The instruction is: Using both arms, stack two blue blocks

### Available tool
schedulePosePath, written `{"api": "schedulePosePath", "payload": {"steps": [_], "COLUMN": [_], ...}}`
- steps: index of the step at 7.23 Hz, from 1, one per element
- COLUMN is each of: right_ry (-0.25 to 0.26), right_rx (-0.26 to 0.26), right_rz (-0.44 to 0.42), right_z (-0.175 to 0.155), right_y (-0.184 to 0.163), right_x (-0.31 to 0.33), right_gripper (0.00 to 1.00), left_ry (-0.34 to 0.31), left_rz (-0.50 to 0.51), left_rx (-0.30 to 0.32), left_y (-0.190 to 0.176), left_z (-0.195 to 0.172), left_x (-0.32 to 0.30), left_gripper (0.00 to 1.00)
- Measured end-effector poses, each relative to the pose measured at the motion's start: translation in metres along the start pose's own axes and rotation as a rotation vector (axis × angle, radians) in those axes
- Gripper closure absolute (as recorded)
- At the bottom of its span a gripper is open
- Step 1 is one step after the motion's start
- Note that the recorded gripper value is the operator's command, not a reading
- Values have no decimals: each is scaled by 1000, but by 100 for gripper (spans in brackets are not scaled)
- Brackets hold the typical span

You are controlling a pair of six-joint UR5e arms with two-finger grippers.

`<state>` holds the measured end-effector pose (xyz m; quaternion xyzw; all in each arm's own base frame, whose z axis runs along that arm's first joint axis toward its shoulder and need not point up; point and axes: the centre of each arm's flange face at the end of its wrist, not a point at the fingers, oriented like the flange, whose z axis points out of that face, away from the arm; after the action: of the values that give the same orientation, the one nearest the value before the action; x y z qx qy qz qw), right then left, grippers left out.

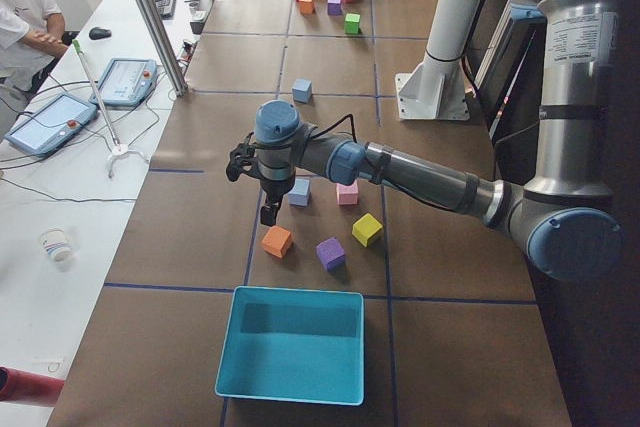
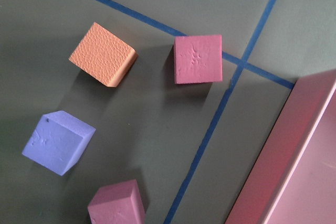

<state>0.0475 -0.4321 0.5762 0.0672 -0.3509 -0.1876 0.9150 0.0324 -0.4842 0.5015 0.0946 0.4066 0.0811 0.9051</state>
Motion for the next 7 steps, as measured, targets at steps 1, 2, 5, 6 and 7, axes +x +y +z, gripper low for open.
{"api": "schedulePosePath", "payload": {"steps": [1, 2, 5, 6, 7], "right_ry": [1, 1, 0, 0, -1], "right_rx": [2, 3, 4, 4, 4], "right_rz": [37, 58, 69, 69, 69], "right_z": [4, 5, 6, 6, 6], "right_y": [14, 18, 20, 20, 20], "right_x": [4, 6, 6, 7, 7], "right_gripper": [1, 1, 1, 1, 1], "left_ry": [19, 30, 9, -5, -19], "left_rz": [-12, -32, -87, -84, -76], "left_rx": [-28, -35, 0, -3, -11], "left_y": [-3, -5, -17, -16, -14], "left_z": [23, 51, 139, 160, 177], "left_x": [28, 59, 140, 152, 159], "left_gripper": [0, 0, 0, 0, 0]}}
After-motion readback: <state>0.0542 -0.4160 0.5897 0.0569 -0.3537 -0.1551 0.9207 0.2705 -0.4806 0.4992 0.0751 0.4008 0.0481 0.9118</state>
